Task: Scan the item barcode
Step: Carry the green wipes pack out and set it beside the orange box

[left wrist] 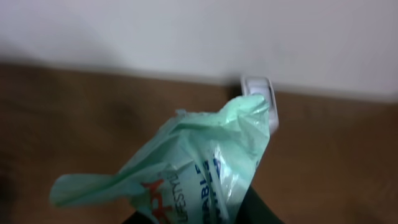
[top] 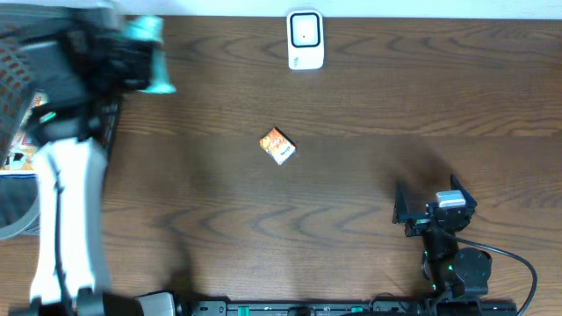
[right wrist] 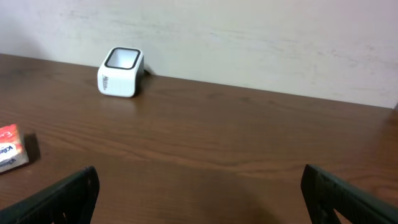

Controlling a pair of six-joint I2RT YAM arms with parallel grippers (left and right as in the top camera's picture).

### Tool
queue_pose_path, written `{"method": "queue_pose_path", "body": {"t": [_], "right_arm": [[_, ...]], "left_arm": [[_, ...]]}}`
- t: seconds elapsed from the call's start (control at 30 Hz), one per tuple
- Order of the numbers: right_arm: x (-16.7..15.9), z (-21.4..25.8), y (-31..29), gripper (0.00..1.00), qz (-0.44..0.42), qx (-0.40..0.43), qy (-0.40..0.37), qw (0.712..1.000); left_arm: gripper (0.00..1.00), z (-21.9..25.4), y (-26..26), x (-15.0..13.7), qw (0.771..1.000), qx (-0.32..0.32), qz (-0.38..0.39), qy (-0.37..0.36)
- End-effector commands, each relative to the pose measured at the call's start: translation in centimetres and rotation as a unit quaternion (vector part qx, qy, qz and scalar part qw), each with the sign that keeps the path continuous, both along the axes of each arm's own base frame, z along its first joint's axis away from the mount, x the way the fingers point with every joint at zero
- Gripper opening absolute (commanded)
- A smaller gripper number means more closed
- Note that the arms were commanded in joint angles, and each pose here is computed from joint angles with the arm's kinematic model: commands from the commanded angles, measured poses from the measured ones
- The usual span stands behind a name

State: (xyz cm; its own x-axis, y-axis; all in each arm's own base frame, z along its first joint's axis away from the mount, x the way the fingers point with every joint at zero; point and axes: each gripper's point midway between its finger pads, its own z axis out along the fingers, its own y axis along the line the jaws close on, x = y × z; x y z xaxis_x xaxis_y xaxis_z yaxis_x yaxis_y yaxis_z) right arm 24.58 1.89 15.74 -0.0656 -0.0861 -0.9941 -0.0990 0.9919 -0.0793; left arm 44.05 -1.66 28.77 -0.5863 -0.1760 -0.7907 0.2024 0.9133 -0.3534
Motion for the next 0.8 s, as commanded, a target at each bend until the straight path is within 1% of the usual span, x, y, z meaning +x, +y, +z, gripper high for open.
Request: {"method": "queue_pose_path", "body": {"t": [0.0, 0.13, 0.23, 0.47, 0.63, 0.7, 0.73, 0.77], "right_arm": [[0.0, -0.1, 0.0, 0.99, 0.0, 0.006, 0.001, 1.0], [0.0, -0.1, 0.0, 0.99, 0.0, 0.006, 0.001, 1.0], [0.0, -0.1, 0.0, 0.99, 0.0, 0.006, 0.001, 1.0], [0.0, -0.1, 0.0, 0.99, 0.0, 0.006, 0.001, 1.0], [0.0, -0.1, 0.0, 0.99, 0.0, 0.006, 0.001, 1.0], [0.0, -0.1, 0.0, 0.99, 0.0, 0.006, 0.001, 1.0], [0.0, -0.1, 0.0, 0.99, 0.0, 0.006, 0.001, 1.0], [0.0, -0.1, 0.0, 0.99, 0.0, 0.006, 0.001, 1.0]], "left_arm": [[0.22, -6.0, -5.2, 0.4, 0.994, -0.003, -0.076, 0.074], [0.22, -13.1, -11.6, -0.1, 0.976, -0.002, -0.146, 0.162], [0.22, -16.8, -16.3, -1.2, 0.96, 0.008, -0.197, 0.197], [0.22, -20.7, -25.0, -5.3, 0.925, 0.053, -0.315, 0.205], [0.22, -23.7, -26.1, -6.6, 0.918, 0.141, -0.301, 0.218], [0.31, -24.7, -26.8, -7.7, 0.909, 0.15, -0.312, 0.231], [0.41, -25.3, -27.3, -8.5, 0.904, 0.154, -0.32, 0.24], [0.64, -25.6, -27.6, -9.0, 0.899, 0.157, -0.326, 0.246]]}}
